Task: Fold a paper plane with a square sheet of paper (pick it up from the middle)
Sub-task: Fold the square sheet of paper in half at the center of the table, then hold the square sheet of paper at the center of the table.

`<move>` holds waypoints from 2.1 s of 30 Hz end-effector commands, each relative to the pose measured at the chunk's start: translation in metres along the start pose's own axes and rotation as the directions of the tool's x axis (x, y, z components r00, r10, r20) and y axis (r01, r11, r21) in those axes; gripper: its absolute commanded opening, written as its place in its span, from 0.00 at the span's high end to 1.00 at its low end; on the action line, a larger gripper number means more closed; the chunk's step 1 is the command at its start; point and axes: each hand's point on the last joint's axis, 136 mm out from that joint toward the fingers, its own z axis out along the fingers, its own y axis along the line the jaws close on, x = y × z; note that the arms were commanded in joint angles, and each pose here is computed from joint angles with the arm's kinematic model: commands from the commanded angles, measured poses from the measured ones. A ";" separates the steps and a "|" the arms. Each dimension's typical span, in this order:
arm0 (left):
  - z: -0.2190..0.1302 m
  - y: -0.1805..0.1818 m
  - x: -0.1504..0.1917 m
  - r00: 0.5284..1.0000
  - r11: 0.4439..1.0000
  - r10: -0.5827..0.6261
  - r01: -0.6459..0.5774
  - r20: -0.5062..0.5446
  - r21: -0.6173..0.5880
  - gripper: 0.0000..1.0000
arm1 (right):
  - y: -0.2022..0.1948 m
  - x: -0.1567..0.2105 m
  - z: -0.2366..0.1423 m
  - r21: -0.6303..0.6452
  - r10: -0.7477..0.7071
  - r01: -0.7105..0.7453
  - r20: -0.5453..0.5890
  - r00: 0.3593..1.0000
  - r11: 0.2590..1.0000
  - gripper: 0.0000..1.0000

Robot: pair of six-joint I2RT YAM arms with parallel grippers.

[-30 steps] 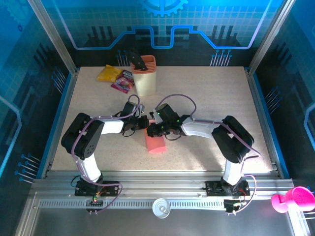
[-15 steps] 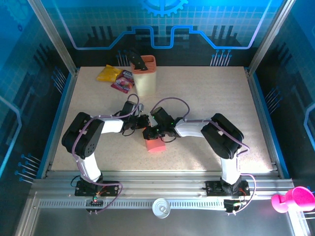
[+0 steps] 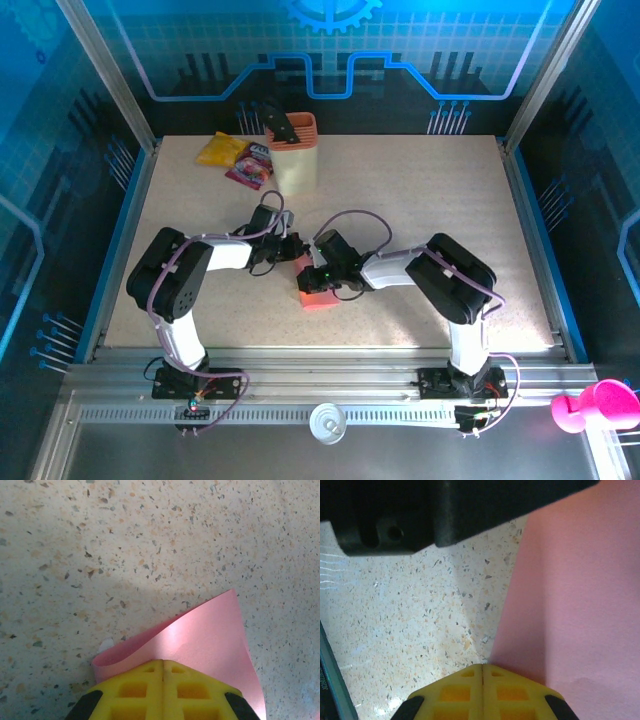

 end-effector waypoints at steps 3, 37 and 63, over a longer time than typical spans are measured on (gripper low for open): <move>0.010 0.027 0.026 0.996 0.996 -0.010 0.002 -0.089 -0.094 1.00 | -0.019 0.065 0.009 0.117 0.023 0.000 -0.195 0.981 0.993 1.00; 0.013 0.029 0.025 0.995 0.994 -0.001 -0.010 -0.097 -0.108 1.00 | -0.008 0.135 -0.043 0.049 -0.041 0.053 -0.225 0.974 0.997 1.00; 0.001 0.010 0.013 0.998 0.999 -0.005 0.001 -0.067 -0.053 1.00 | 0.004 0.042 -0.022 0.000 0.004 -0.004 -0.081 0.997 1.000 1.00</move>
